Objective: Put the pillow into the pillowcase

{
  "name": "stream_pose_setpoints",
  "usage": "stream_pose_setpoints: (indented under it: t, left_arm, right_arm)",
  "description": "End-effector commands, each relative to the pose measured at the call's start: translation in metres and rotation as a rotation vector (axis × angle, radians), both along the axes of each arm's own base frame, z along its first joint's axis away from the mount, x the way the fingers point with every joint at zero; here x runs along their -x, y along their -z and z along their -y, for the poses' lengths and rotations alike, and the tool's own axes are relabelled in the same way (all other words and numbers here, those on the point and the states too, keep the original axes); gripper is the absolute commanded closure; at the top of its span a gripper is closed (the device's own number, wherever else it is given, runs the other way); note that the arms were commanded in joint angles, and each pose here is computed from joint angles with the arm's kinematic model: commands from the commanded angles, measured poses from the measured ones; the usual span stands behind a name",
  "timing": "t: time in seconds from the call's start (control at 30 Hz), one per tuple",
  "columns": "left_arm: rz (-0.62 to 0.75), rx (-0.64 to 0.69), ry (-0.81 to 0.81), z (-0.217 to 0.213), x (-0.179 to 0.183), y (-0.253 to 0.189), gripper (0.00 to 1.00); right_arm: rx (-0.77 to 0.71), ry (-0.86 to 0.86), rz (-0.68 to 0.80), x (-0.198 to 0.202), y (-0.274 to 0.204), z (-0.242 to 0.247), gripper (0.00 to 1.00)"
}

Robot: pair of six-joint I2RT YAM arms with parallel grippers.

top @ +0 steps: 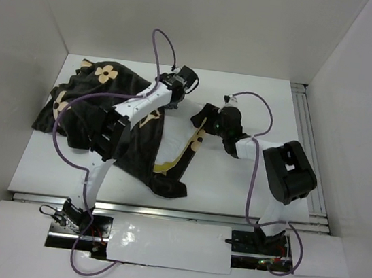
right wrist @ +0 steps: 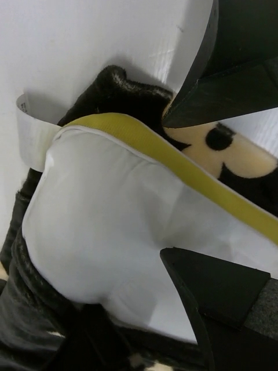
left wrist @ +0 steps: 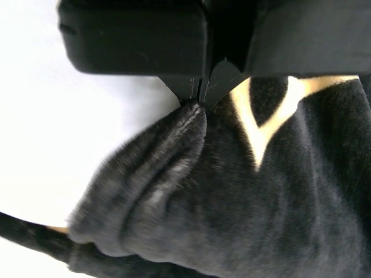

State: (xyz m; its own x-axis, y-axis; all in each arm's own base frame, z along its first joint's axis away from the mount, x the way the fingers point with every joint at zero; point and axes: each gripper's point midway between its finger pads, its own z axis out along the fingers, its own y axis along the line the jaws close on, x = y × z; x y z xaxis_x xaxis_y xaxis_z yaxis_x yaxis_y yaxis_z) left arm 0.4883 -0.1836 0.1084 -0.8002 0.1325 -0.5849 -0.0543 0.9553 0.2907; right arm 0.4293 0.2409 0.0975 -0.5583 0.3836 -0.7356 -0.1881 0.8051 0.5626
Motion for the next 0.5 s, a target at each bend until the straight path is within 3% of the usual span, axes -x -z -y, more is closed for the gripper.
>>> stream_pose_setpoints:
  t: [0.0, 0.07, 0.13, 0.17, 0.2, 0.3, 0.33, 0.47]
  left_arm:
    - [0.084, 0.014, 0.068, 0.025, -0.003, -0.032, 1.0]
    - [0.092, 0.019, 0.077, 0.03, -0.002, -0.035, 1.0]
    - [0.102, 0.031, 0.069, 0.031, -0.002, -0.04, 1.0]
    - [0.105, 0.046, 0.076, 0.032, -0.001, -0.044, 1.0]
    - [0.107, 0.062, 0.084, 0.035, 0.0, -0.048, 1.0]
    - [0.153, 0.114, 0.133, 0.051, 0.003, -0.078, 1.0]
    - [0.183, 0.123, 0.169, 0.061, 0.008, -0.096, 1.0]
    - [0.241, 0.17, 0.275, 0.087, 0.025, -0.135, 1.0]
  right_arm:
    - [-0.115, -0.008, 0.016, -0.019, -0.012, -0.018, 0.09]
    - [-0.117, -0.012, -0.011, -0.023, 0.0, -0.022, 0.1]
    - [-0.133, -0.037, 0.002, -0.027, 0.004, -0.029, 0.21]
    - [-0.138, -0.064, 0.016, -0.028, 0.002, -0.033, 0.32]
    - [-0.158, -0.118, 0.015, -0.025, 0.0, -0.042, 0.62]
    - [-0.19, -0.263, 0.085, -0.014, -0.019, -0.069, 0.9]
    - [-0.203, -0.29, 0.177, -0.016, -0.045, -0.071, 1.0]
    - [-0.129, -0.298, 0.344, 0.016, -0.081, -0.077, 1.0]
